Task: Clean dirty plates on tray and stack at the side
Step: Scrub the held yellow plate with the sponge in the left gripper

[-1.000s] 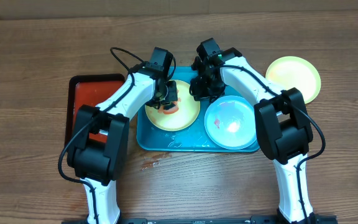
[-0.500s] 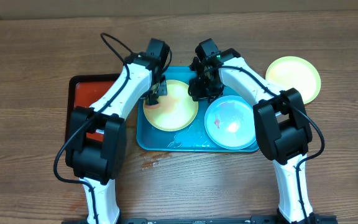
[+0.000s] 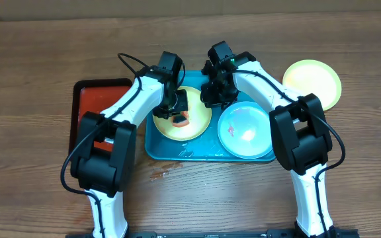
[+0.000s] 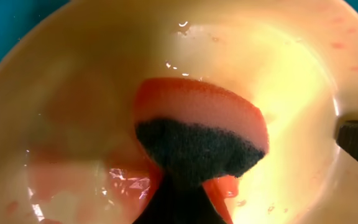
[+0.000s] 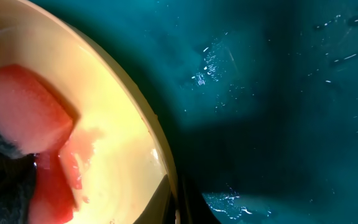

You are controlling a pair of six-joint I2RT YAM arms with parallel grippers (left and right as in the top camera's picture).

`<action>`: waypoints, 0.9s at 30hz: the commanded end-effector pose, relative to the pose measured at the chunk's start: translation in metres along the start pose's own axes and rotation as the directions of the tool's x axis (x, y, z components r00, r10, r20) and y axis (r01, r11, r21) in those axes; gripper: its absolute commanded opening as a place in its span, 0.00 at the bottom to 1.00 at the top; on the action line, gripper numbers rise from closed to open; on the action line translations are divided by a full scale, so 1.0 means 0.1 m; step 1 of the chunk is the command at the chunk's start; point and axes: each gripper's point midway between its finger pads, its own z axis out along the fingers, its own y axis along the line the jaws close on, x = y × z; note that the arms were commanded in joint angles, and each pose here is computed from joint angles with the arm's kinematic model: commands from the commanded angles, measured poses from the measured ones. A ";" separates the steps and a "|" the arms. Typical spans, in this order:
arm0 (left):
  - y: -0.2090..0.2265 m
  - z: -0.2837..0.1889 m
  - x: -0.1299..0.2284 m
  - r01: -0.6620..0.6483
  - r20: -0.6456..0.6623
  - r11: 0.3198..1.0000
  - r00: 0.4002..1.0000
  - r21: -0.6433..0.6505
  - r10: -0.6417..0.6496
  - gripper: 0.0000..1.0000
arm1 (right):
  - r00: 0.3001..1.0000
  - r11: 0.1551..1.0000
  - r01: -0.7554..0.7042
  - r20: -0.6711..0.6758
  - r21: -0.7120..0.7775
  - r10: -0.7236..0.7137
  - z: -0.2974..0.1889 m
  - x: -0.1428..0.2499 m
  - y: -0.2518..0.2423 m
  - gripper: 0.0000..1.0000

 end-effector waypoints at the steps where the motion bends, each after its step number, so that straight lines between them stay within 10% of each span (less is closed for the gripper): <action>1: 0.41 -0.04 0.02 -0.033 0.029 0.974 0.999 -0.226 0.040 0.04 | 1.000 0.998 -0.014 -0.018 0.053 0.015 0.10 0.07 -0.14 0.04; 8: 0.77 -0.51 -0.22 0.048 0.119 0.886 0.993 -0.461 0.008 0.04 | 1.000 0.999 -0.013 -0.017 0.053 0.014 0.10 0.06 -0.14 0.04; 18: -0.40 -0.40 -0.02 -0.053 -0.050 0.986 0.997 0.156 0.062 0.04 | 1.000 0.999 -0.012 -0.012 0.052 0.013 0.10 0.05 -0.13 0.04; 27: -0.31 0.02 0.26 -0.097 -0.057 0.993 0.993 0.073 0.101 0.04 | 1.000 0.999 -0.015 -0.012 0.052 0.016 0.10 0.05 -0.13 0.04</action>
